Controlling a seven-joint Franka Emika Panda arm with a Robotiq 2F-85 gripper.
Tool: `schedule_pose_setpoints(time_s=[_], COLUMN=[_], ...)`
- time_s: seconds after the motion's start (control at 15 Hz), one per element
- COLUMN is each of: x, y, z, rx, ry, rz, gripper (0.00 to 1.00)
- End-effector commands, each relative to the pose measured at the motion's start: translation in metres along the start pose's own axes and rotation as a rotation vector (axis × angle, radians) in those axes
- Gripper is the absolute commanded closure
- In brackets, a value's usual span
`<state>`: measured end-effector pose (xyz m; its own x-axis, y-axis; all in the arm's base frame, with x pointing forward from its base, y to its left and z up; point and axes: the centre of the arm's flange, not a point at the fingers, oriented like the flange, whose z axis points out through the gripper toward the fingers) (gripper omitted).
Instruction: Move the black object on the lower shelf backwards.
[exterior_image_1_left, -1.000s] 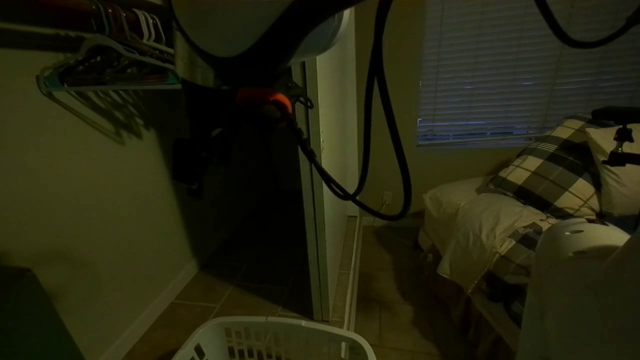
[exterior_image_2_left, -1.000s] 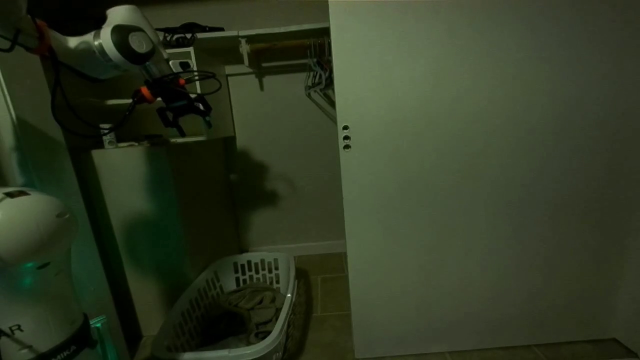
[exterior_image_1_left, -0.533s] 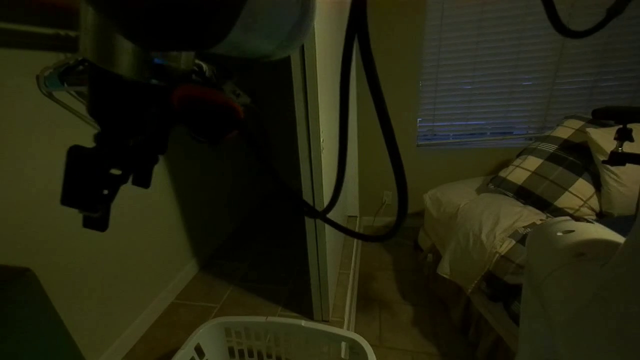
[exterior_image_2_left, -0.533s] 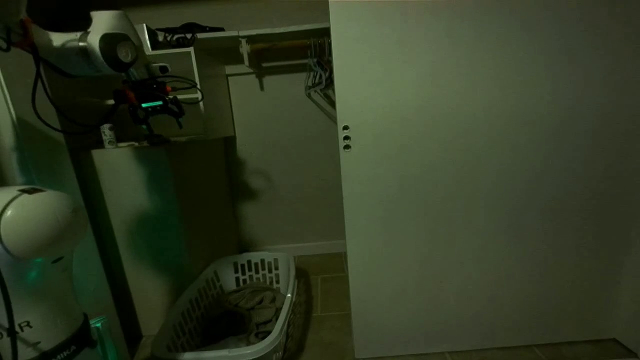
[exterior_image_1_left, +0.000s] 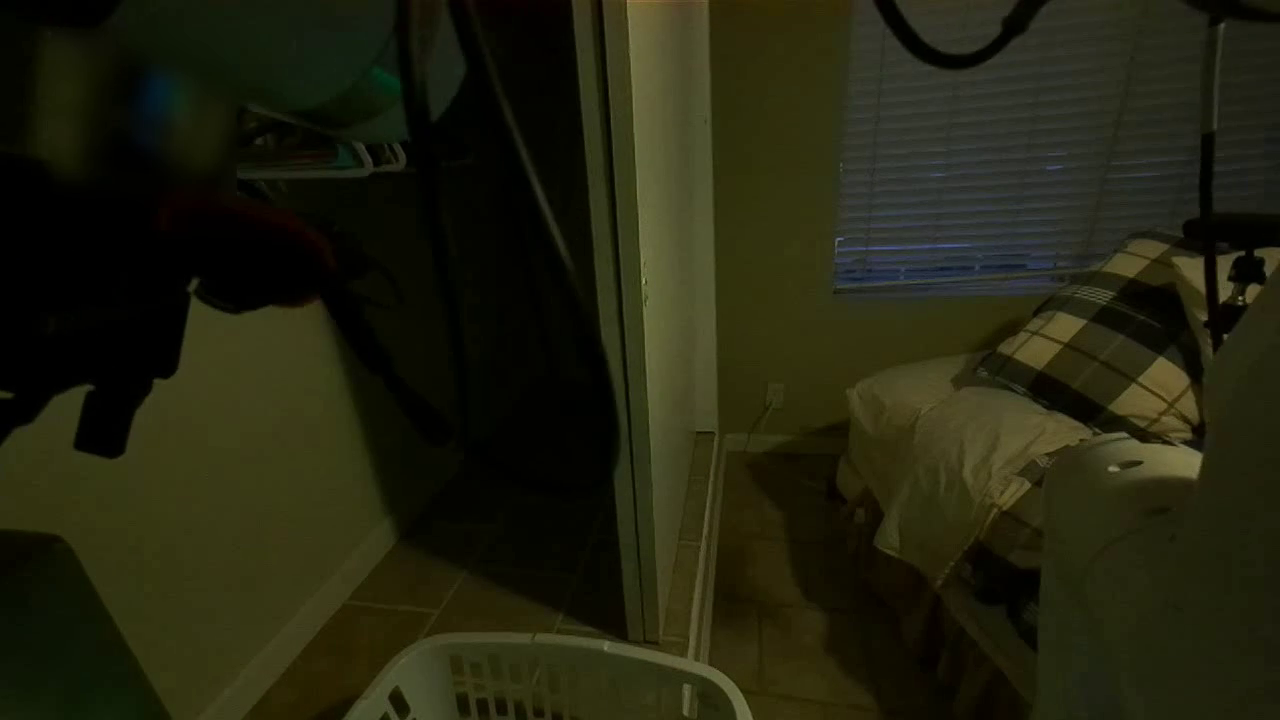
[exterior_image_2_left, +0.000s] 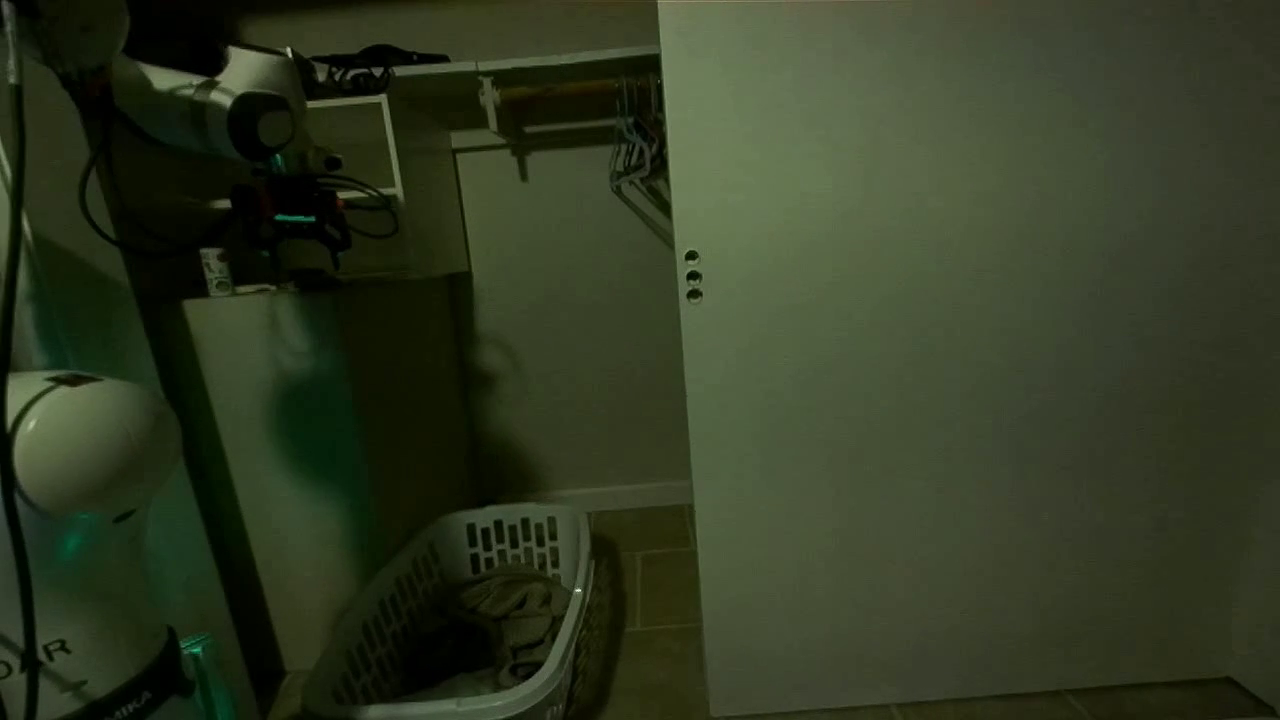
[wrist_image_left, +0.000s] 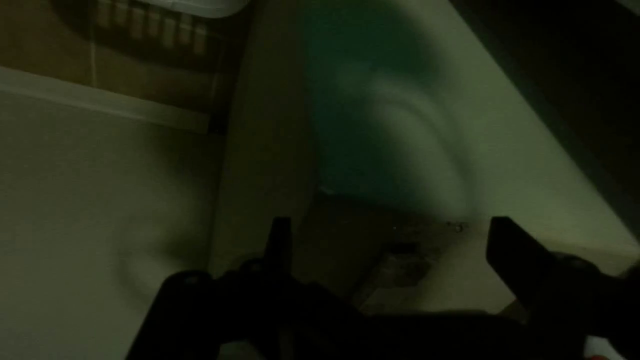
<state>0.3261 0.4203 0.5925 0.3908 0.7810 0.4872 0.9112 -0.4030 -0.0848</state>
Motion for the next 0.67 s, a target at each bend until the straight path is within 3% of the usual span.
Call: schedule_pose_setpoints(time_s=[0.0, 0.33, 0.4, 0.6], x=[0.032, 0.045, 0.046, 0.051], y=[-0.004, -0.022, -0.024, -0.03], z=[0.018, 0.023, 0.024, 0.027], rx=[0.11, 0.159, 0.138, 0.089], ry=[-0.017, 0.003, 0.069, 0.147], rz=[0.015, -0.005, -0.019, -0.025], gripper=[0.0, 0.0, 0.0, 0.0])
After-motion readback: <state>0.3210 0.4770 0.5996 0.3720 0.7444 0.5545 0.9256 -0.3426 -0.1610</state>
